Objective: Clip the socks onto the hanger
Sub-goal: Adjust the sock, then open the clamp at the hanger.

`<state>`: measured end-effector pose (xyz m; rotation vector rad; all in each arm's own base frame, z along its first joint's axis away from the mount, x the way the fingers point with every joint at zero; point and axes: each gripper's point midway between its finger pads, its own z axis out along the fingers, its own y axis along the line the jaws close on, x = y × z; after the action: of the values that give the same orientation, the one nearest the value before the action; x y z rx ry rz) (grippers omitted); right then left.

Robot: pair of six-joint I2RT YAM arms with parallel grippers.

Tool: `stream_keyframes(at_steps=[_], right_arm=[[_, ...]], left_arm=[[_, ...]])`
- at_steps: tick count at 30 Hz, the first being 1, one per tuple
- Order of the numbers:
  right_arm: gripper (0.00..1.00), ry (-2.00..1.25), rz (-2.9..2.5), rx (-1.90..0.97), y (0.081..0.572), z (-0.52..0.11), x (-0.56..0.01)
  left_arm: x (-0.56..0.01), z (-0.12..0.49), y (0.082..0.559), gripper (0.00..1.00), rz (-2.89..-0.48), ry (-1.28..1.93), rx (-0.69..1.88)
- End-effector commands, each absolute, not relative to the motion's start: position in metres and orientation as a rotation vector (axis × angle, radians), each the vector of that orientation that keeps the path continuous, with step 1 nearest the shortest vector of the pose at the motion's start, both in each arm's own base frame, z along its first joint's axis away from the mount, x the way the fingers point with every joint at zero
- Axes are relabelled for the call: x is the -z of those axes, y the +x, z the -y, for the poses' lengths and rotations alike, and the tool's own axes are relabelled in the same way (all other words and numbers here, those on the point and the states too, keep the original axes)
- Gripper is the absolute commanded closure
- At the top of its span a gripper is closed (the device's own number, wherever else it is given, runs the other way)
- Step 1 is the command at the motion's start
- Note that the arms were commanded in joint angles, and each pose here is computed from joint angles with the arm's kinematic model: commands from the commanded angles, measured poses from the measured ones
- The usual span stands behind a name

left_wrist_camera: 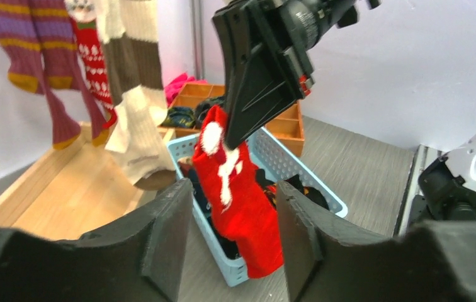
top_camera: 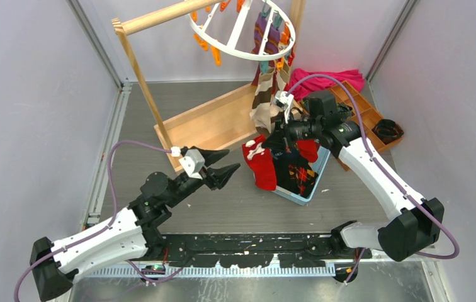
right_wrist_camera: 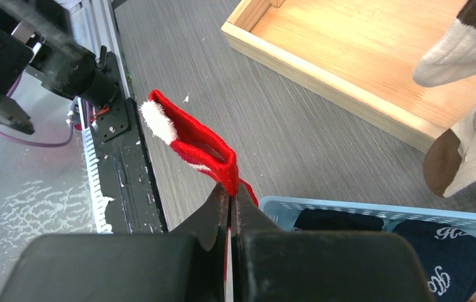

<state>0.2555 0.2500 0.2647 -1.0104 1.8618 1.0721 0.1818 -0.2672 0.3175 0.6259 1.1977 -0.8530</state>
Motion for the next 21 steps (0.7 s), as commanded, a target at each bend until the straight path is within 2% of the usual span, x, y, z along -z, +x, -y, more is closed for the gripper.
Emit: stream_keyframes(at_steps=[1, 4, 7, 13, 21], right_arm=[[0.99, -1.087, -1.744, -1.055, 0.248, -0.249, -0.293], [0.99, -1.121, -1.734, -1.046, 0.245, -0.247, -0.293], [0.99, -1.130, -1.728, -1.038, 0.243, -0.246, -0.294], [0.99, -1.132, -1.732, -1.025, 0.244, -0.245, -0.292], [0.99, -1.131, -1.735, -1.028, 0.244, -0.245, -0.291]], left_arm=[[-0.316, 0.248, 0.206, 0.41, -1.309, 0.540, 0.751], [-0.321, 0.240, 0.224, 0.27, -1.376, 0.498, 0.789], [-0.340, 0.230, 0.247, 0.23, -1.379, 0.411, 0.878], [-0.401, 0.213, 0.284, 0.20, -1.261, 0.296, 0.964], [-0.446, 0.204, 0.331, 0.24, -1.174, 0.147, 0.888]])
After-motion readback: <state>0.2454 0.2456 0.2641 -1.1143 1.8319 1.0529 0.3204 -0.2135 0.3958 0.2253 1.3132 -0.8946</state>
